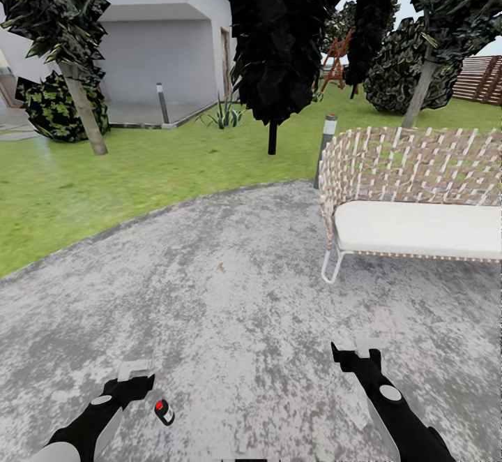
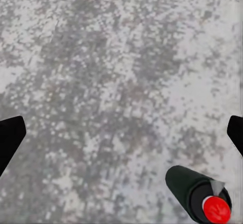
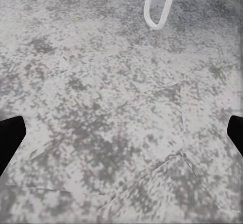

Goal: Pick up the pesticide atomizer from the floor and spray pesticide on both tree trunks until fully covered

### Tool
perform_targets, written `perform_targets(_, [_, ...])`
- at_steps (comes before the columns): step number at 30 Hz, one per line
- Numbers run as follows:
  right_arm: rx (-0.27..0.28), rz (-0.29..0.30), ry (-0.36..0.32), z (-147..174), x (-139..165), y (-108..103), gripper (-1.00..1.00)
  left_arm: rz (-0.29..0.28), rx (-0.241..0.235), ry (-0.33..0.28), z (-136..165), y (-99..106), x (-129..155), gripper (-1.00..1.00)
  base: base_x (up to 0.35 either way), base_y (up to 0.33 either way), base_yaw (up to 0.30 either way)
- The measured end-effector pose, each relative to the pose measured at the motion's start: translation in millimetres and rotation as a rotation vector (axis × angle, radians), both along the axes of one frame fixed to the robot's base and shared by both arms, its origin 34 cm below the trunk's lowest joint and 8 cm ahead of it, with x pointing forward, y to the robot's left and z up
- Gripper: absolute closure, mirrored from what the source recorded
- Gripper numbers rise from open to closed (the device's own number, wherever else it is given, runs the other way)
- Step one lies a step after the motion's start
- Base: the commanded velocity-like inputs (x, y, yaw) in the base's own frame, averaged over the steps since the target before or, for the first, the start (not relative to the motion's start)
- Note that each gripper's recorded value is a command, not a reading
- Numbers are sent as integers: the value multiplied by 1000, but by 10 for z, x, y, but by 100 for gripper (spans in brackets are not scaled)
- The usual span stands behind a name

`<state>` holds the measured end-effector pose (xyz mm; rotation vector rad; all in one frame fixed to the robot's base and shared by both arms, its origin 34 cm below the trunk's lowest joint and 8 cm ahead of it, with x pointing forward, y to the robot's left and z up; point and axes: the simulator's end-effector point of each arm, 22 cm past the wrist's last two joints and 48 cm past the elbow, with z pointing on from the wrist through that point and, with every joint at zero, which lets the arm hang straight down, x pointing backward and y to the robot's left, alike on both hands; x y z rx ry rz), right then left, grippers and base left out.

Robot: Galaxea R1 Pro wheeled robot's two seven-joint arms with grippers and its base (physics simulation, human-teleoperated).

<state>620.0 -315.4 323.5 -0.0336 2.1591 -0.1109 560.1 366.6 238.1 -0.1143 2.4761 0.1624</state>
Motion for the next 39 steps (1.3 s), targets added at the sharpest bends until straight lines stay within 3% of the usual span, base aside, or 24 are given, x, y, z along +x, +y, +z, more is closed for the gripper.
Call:
perform_targets(10, [0, 0, 0, 0, 0, 1, -100, -2, -1, 1, -3, -14, 0, -100, -11, -57, -11])
perform_targets(24, [0, 1, 0, -1, 0, 4, -100, -1, -2, -1, 2, -15, 6, -100, -3, -8, -135])
perform_targets(39, [1, 1, 75, -416, -155, 5, -100, 0, -2, 78, -377, -14, -229, -100, 0, 0, -2])
